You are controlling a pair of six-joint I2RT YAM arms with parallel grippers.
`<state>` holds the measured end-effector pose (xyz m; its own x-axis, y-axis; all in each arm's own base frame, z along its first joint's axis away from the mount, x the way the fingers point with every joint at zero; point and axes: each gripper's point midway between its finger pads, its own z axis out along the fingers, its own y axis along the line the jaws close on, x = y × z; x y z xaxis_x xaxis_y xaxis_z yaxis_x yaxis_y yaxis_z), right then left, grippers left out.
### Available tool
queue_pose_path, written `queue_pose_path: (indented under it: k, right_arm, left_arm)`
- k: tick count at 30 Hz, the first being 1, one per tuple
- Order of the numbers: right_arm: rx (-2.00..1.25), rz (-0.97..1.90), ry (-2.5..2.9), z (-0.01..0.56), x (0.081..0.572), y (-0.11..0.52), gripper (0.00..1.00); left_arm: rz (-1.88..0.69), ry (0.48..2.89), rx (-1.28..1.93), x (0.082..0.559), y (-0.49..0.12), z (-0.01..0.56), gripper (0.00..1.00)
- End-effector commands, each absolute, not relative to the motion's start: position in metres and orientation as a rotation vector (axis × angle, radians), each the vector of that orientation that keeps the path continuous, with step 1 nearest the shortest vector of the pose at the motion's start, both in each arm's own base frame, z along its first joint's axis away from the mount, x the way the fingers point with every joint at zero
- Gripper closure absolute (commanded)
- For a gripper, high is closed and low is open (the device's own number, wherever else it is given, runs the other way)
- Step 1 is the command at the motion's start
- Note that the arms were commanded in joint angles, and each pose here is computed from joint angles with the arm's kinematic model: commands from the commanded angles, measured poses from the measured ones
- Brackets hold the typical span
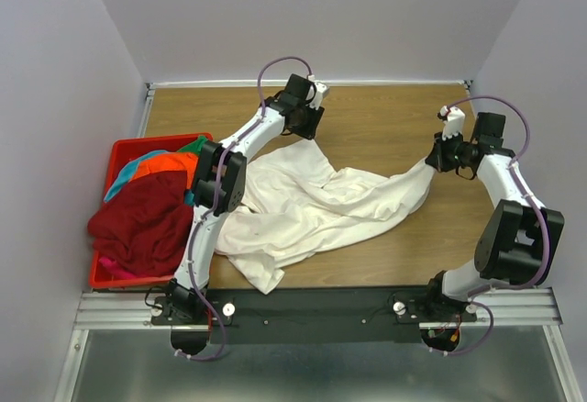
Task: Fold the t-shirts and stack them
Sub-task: Flatten the tshirt out
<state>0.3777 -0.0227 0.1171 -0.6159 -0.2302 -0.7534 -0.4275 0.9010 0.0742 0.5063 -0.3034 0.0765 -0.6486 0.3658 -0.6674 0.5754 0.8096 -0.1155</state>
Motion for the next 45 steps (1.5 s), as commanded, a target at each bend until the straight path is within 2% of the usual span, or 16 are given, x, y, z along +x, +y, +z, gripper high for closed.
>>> queue_pose_path:
  k: [1, 7, 16, 25, 26, 27, 29, 30, 33, 39, 42, 44, 45]
  right_arm:
    - [-0.460, 0.355, 2.211, 0.124, 0.379, -0.018, 0.99]
    - [-0.472, 0.384, 2.189, 0.129, 0.376, -0.013, 0.99]
    - [-0.481, 0.399, 2.165, 0.135, 0.371, -0.008, 0.99]
    - [-0.475, 0.405, 2.175, 0.132, 0.369, -0.008, 0.99]
    - [-0.475, 0.403, 2.172, 0.133, 0.369, -0.008, 0.99]
    - [-0.475, 0.406, 2.174, 0.133, 0.369, -0.007, 0.99]
    - [-0.477, 0.392, 2.175, 0.132, 0.369, -0.009, 0.99]
    - [-0.478, 0.390, 2.179, 0.131, 0.369, -0.009, 0.99]
    - [-0.482, 0.367, 2.190, 0.127, 0.369, -0.013, 1.00]
    - [-0.491, 0.350, 2.166, 0.136, 0.370, -0.016, 0.99]
    - [-0.494, 0.345, 2.132, 0.150, 0.375, -0.015, 0.99]
    - [-0.496, 0.347, 2.091, 0.167, 0.379, -0.013, 0.99]
    - [-0.494, 0.347, 2.077, 0.173, 0.380, -0.013, 0.99]
  left_arm:
    - [-0.286, 2.405, 0.667, 0.519, -0.282, 0.060, 0.49]
    - [-0.287, 2.446, 0.717, 0.516, -0.284, 0.033, 0.49]
    - [-0.309, 2.497, 0.731, 0.509, -0.285, 0.012, 0.55]
    - [-0.369, 2.529, 0.769, 0.489, -0.287, 0.007, 0.76]
    - [-0.375, 2.525, 0.773, 0.488, -0.287, 0.009, 0.80]
    - [-0.383, 2.506, 0.772, 0.489, -0.288, 0.017, 0.90]
    - [-0.387, 2.489, 0.770, 0.491, -0.288, 0.025, 1.00]
    - [-0.388, 2.479, 0.764, 0.492, -0.288, 0.030, 1.00]
    - [-0.377, 2.407, 0.723, 0.506, -0.285, 0.066, 1.00]
    - [-0.335, 2.175, 0.514, 0.529, -0.245, 0.184, 1.00]
    - [-0.343, 1.983, 0.423, 0.519, -0.216, 0.275, 1.00]
    - [-0.347, 1.931, 0.402, 0.509, -0.204, 0.296, 1.00]
    - [-0.353, 1.840, 0.387, 0.499, -0.197, 0.333, 1.00]
